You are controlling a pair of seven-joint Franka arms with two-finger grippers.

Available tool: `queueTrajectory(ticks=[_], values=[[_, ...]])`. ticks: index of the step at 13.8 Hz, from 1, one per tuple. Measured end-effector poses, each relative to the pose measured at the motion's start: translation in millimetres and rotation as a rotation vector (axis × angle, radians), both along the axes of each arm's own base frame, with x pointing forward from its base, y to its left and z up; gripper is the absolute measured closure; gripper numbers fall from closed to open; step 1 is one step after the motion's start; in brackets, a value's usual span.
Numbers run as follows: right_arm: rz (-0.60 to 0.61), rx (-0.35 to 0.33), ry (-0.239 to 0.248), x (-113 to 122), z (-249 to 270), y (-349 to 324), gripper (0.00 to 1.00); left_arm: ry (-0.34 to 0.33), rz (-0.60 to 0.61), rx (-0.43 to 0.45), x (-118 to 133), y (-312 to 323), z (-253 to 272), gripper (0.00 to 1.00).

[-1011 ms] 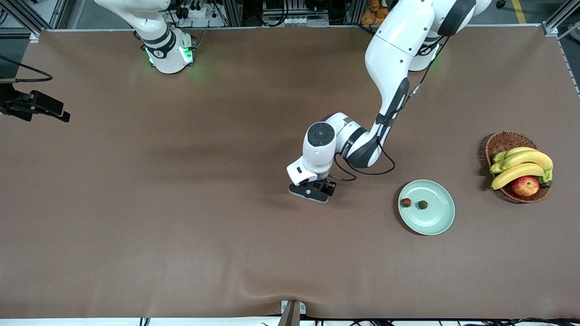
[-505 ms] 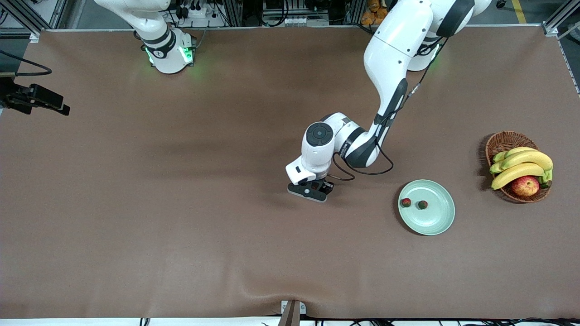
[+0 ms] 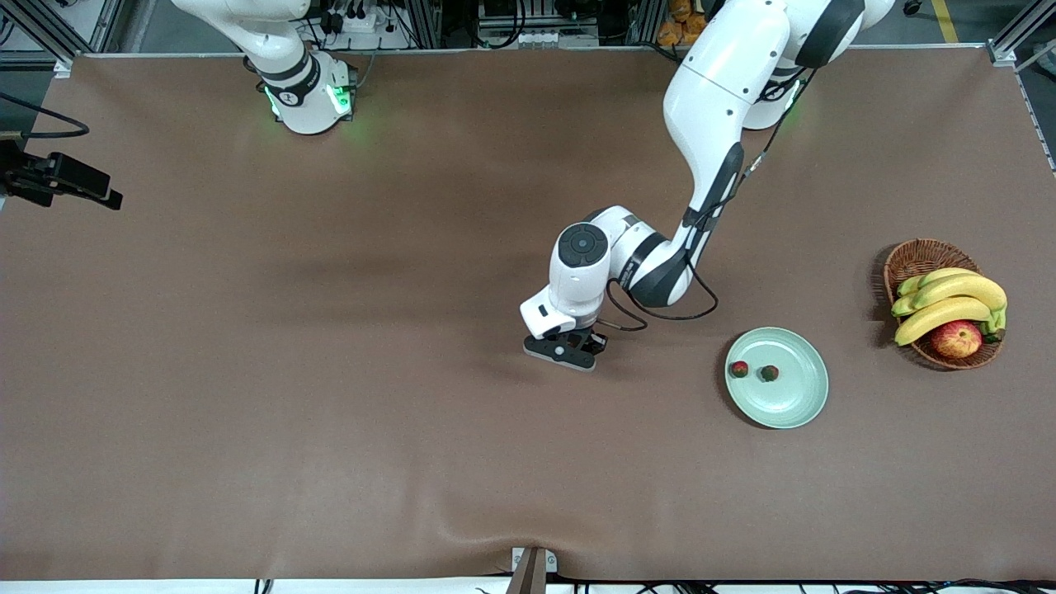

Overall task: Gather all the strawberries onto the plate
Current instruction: 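Carry the strawberry onto the plate and open the left gripper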

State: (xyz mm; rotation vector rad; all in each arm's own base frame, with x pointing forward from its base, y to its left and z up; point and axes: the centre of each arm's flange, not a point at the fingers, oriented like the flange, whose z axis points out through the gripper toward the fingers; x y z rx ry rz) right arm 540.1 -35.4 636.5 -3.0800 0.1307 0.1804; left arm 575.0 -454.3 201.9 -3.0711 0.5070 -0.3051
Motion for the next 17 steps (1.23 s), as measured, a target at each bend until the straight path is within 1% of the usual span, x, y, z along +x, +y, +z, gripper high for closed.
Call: queueTrajectory(ticks=[2,4,6,8,10,13,14,15,17], values=[[0.000,0.000,0.000,0,0,0,0.00,0.001,0.021,0.020,16,18,27,0.67],[0.000,0.000,0.001,0,0,0,0.00,0.013,0.001,0.056,36,50,58,0.67],[0.000,0.000,0.001,0,-1,0,0.00,0.031,-0.027,0.091,57,95,82,0.67],[0.000,0.000,0.002,0,-1,0,0.00,0.050,-0.051,0.115,78,157,92,0.67],[0.000,0.000,0.004,0,-2,0,0.00,0.086,-0.080,0.137,90,223,89,0.67],[0.000,0.000,0.006,0,-3,0,0.00,0.149,-0.102,0.141,96,305,71,0.67],[0.000,0.000,0.007,0,-3,0,0.00,0.158,-0.141,0.140,99,329,65,0.67],[-0.001,0.000,0.007,0,-3,0,0.00,0.151,-0.180,0.137,102,349,58,0.67],[-0.001,-0.001,0.008,0,-4,-1,0.00,0.137,-0.215,0.131,107,373,39,0.67]])
